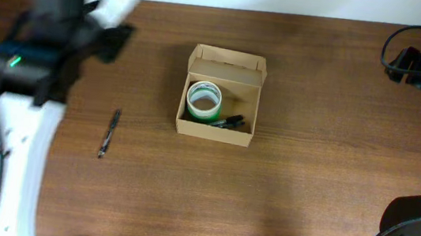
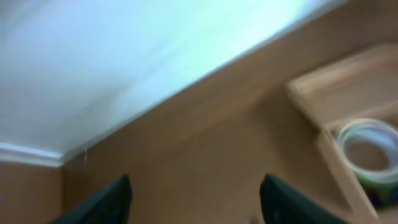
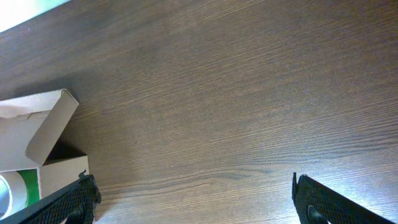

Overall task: Pack container
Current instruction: 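Move the left gripper to the grey pen and grasp it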

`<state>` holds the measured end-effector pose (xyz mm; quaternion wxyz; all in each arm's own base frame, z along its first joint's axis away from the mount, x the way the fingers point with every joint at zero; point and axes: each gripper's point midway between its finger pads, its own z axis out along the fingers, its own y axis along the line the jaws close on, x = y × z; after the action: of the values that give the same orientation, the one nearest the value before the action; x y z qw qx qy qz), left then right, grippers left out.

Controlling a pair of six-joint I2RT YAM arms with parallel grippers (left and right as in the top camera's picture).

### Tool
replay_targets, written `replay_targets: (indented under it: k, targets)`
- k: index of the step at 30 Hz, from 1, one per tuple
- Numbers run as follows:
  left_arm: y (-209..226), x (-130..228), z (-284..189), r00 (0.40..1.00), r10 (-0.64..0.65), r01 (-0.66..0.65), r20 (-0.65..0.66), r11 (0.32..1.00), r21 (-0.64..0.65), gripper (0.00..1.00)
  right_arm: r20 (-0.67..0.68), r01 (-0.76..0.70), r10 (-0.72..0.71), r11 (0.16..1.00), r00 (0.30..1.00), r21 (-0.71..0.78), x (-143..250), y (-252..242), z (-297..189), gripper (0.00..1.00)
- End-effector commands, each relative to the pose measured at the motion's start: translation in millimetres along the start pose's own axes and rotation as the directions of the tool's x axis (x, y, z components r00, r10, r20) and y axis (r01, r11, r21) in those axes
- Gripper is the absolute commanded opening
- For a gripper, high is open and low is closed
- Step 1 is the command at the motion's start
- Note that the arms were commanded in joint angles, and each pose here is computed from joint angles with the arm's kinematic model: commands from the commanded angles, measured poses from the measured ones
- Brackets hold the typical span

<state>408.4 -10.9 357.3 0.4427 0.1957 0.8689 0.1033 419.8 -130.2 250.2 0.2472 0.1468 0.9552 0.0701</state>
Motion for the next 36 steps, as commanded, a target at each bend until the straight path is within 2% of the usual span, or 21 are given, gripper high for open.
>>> replay_targets:
  k: [1, 6, 12, 15, 19, 23, 31, 36]
  targets:
    - [-2, 84, 38, 0.937, -0.311, 0.311, -0.161, 0.950, -0.024, 0.64, 0.000, 0.006, -0.006, 1.000, 1.000, -0.010, -1, 3, 0, 0.99]
    - [-30, 183, 76, 0.830, -0.385, 0.401, -0.403, 0.915, -0.049, 0.66, 0.000, 0.006, -0.006, 1.000, 1.000, -0.010, -1, 3, 0, 0.99]
    - [-61, 240, 118, 0.731, -0.331, 0.410, -0.597, 0.912, -0.003, 0.68, 0.000, 0.006, -0.006, 1.000, 1.000, -0.010, -1, 3, 0, 0.99]
    - [-75, 267, 132, 0.708, -0.210, 0.348, -0.674, 0.935, 0.073, 0.64, 0.000, 0.006, -0.006, 1.000, 1.000, -0.010, 0, 3, 0, 0.99]
    - [-87, 291, 142, 0.682, -0.093, 0.297, -0.725, 0.942, 0.158, 0.63, 0.000, 0.006, -0.006, 1.000, 1.000, -0.010, 0, 3, 0, 0.99]
    - [-85, 300, 146, 0.692, 0.016, 0.213, -0.721, 0.951, 0.225, 0.59, 0.000, 0.006, -0.006, 1.000, 1.000, -0.010, -1, 3, 0, 0.99]
    - [-85, 315, 155, 0.683, 0.095, 0.159, -0.724, 0.948, 0.275, 0.59, 0.000, 0.006, -0.006, 1.000, 1.000, -0.010, -1, 3, 0, 0.99]
    - [-92, 329, 161, 0.648, 0.079, 0.196, -0.758, 0.944, 0.266, 0.59, 0.000, 0.006, -0.006, 1.000, 1.000, -0.010, -1, 3, 0, 0.99]
